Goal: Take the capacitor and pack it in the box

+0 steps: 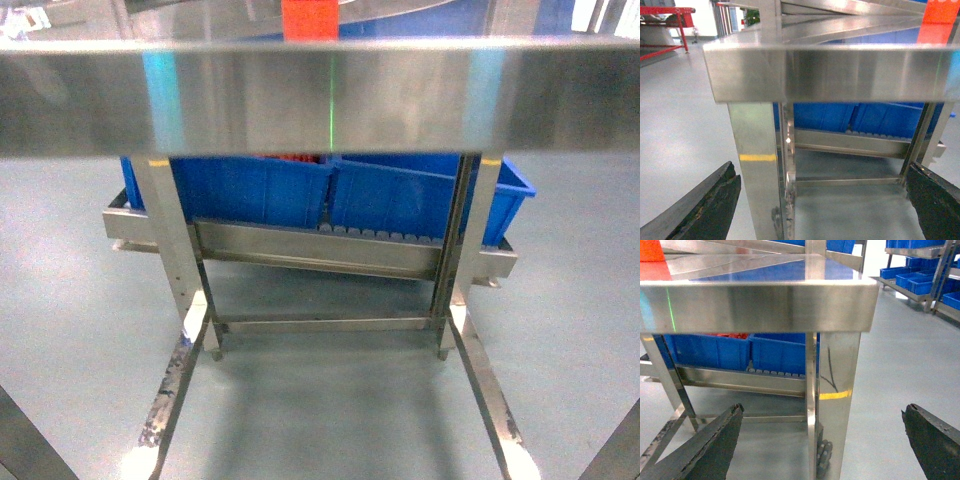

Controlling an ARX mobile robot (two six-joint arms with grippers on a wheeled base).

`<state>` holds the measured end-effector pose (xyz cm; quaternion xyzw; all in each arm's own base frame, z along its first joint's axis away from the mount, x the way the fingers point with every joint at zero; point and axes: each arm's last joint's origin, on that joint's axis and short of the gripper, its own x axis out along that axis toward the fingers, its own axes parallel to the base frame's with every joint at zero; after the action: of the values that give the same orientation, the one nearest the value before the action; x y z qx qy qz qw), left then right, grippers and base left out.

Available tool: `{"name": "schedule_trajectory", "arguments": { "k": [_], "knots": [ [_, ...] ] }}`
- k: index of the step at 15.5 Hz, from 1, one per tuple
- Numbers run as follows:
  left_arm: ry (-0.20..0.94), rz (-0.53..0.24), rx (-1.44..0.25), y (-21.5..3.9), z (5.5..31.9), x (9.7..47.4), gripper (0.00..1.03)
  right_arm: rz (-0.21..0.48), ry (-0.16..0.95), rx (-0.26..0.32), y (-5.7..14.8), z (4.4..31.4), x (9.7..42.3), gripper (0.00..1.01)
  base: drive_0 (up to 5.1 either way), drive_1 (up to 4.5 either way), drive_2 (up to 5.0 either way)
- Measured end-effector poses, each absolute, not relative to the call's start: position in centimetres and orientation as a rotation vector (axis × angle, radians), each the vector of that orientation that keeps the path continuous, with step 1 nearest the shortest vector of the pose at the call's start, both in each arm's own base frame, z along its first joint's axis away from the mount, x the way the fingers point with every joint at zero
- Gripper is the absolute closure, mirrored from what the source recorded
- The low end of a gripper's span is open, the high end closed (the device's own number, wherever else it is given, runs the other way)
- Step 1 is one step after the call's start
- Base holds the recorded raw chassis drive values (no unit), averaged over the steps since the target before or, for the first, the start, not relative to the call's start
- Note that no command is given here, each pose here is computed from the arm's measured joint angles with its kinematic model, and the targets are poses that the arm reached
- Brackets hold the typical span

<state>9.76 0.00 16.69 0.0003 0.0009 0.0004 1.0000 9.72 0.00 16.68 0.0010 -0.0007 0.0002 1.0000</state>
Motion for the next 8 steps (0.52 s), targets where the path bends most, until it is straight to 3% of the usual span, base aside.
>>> {"name": "schedule_trajectory", "arguments": {
  "k": [8],
  "knots": [
    [0.002, 0.000, 0.000, 0.00, 16.69, 9.76, 0.05, 0.000, -0.003, 0.002, 0.00, 16.69, 9.72, 0.03, 0.0, 0.00, 0.0]
  ]
}}
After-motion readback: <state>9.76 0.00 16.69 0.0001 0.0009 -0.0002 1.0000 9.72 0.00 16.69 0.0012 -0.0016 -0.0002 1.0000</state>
